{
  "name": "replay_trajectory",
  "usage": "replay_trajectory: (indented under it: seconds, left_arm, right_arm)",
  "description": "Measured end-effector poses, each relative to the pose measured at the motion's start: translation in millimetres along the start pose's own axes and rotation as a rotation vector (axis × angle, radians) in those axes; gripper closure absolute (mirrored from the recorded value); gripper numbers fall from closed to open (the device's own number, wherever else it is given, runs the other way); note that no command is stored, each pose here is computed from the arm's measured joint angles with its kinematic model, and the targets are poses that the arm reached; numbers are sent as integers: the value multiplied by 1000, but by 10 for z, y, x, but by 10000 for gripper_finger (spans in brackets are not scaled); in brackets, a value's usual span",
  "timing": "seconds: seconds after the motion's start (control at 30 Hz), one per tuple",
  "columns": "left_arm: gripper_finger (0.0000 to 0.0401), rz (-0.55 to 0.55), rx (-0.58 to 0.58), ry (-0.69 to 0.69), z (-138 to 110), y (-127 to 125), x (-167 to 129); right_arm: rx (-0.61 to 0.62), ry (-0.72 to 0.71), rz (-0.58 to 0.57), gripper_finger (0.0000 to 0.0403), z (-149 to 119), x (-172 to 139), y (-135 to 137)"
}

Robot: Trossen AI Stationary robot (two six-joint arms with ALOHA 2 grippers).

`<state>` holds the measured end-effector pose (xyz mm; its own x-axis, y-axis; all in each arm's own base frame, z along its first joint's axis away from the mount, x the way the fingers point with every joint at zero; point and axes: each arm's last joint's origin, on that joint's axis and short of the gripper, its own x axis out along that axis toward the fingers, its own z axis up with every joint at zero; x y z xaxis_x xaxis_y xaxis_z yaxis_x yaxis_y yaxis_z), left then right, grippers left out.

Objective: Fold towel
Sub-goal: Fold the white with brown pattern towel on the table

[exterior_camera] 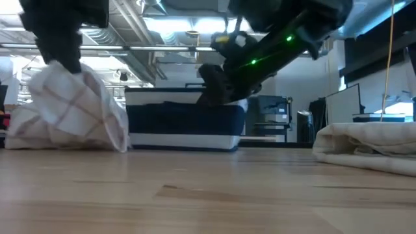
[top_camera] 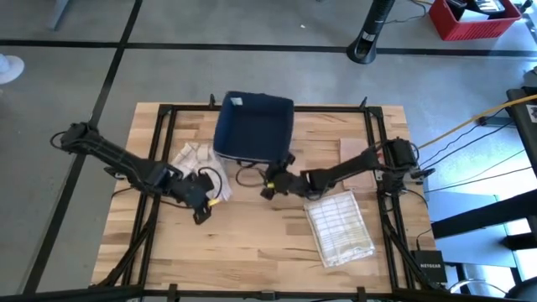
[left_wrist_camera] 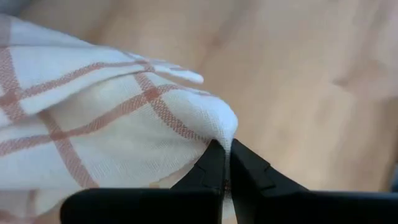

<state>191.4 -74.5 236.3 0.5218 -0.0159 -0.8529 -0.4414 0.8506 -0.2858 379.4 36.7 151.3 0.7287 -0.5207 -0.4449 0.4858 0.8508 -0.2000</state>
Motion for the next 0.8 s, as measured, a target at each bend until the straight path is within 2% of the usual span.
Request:
replay_trajectory:
  seconds: [0.17, 0.37, 0.47, 0.6, 0.7, 0.8]
  left_arm:
    - [399, -189, -8, -23, -91, -256, -53]
    - [398, -531, 21, -43, -149, -598, -200]
    - [397, -648, 53, -105, -149, -715, -282]
    - [397, -658, 99, -175, -135, -748, -299]
    - [396, -586, 106, -222, -89, -698, -263]
    - [396, -518, 126, -293, -6, -644, -232]
  right_arm:
    - [20, 37, -22, 198, 6, 151, -210]
    - [7, 71, -34, 198, -22, 183, -269]
    - [-18, 101, 30, 198, 5, 82, -231]
    - [-93, 161, 151, 198, 206, -329, -139]
    - [-162, 195, 266, 198, 320, -775, -79]
    - [-184, 195, 441, 198, 378, -1179, 16]
